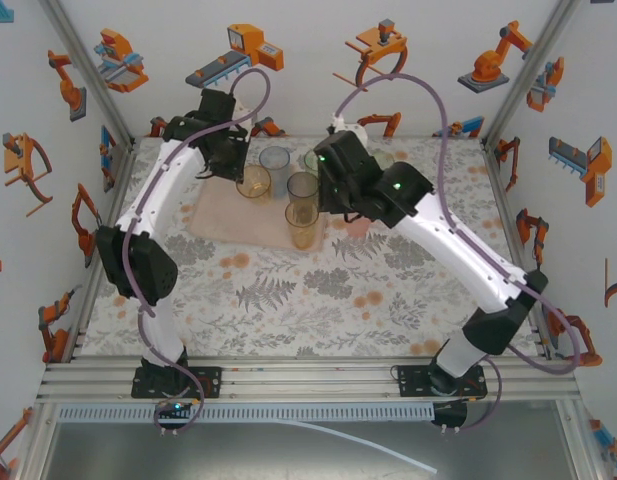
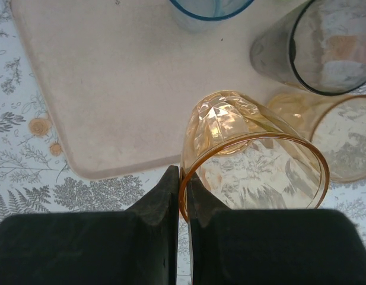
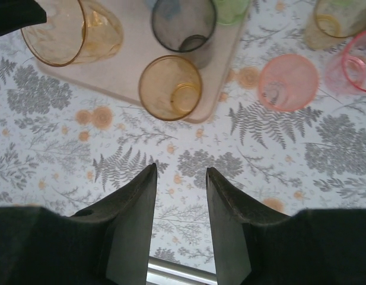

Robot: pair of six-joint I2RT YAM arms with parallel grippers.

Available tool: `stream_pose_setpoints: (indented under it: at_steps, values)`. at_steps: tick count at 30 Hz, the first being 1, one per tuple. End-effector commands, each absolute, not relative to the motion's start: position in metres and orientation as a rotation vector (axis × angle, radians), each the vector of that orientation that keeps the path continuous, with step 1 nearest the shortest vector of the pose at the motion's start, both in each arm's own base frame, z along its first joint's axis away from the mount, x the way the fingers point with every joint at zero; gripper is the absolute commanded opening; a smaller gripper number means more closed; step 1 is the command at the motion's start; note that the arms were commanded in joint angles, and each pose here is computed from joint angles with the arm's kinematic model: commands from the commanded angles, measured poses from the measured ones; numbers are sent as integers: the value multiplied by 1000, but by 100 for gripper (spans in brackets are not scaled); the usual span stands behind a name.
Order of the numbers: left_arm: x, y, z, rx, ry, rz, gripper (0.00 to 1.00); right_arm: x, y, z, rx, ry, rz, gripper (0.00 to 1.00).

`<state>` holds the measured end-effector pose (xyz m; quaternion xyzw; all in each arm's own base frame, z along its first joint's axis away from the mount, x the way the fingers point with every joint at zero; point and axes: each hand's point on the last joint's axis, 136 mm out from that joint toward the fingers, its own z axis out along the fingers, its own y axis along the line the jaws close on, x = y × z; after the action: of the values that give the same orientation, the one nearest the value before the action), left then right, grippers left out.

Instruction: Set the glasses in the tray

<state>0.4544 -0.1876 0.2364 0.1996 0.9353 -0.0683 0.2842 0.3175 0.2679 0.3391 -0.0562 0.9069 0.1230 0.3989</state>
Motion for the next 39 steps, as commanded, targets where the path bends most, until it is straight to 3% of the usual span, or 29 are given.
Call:
stream_pose_setpoints:
  at_steps: [1, 10, 39]
  values:
    - [468, -193, 236, 553, 2483, -197, 0, 314, 230, 342, -42, 2283, 252, 40]
    - [500, -207, 198, 548, 2518, -205, 0, 308, 184, 321, 80, 2327, 216, 41]
    - [517, -218, 132, 570, 2608, -193, 3, 304, 159, 275, 143, 2411, 111, 41]
